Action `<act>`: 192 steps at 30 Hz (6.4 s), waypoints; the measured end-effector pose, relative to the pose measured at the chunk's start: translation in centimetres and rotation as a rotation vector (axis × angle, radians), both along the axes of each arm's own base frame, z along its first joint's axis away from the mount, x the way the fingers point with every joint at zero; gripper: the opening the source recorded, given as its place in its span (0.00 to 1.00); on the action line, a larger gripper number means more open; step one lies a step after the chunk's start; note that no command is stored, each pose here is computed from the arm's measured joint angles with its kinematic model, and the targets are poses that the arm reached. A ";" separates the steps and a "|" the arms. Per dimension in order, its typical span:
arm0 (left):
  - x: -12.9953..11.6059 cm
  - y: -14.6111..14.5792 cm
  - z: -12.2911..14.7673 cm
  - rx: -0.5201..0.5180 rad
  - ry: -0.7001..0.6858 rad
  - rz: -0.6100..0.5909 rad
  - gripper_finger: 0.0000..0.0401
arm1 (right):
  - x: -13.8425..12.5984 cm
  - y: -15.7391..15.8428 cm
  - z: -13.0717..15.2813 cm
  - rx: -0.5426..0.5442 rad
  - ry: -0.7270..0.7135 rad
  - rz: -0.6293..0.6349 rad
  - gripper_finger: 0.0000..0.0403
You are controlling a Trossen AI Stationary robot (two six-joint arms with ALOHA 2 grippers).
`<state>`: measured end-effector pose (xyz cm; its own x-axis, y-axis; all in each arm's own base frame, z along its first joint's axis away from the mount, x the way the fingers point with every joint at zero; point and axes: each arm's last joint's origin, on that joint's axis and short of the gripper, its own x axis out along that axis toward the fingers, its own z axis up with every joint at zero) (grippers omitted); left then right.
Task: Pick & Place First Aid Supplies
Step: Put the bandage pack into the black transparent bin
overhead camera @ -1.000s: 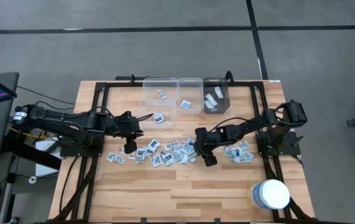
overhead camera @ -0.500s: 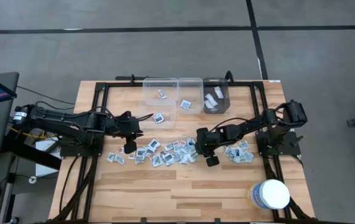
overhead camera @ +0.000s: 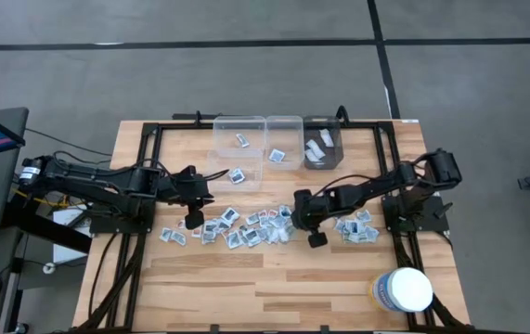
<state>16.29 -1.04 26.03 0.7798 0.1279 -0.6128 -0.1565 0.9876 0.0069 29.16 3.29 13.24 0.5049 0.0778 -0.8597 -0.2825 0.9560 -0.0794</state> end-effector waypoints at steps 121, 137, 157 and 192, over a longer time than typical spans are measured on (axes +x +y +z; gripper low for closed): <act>0.1 -0.1 0.1 -0.011 -0.009 -0.013 0.14 | 1.0 -0.8 -1.9 0.103 0.009 -0.195 0.37; 0.0 -0.1 0.0 -0.014 -0.001 -0.018 0.14 | 0.8 -0.9 -3.4 0.082 0.077 -0.204 0.13; 0.0 -0.1 0.1 -0.002 -0.004 -0.032 0.14 | 0.7 -2.4 5.8 -0.059 -0.067 -0.234 0.01; 0.2 -0.1 0.3 -0.023 -0.037 -0.038 0.14 | -6.0 -14.0 11.7 -0.542 -0.062 -1.161 0.05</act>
<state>16.53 -1.19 26.32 0.8060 0.0842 -0.5859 -0.1190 0.9927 -0.0211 23.21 -10.74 24.90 0.0808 -0.7836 -0.6159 0.7093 0.4794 -0.5168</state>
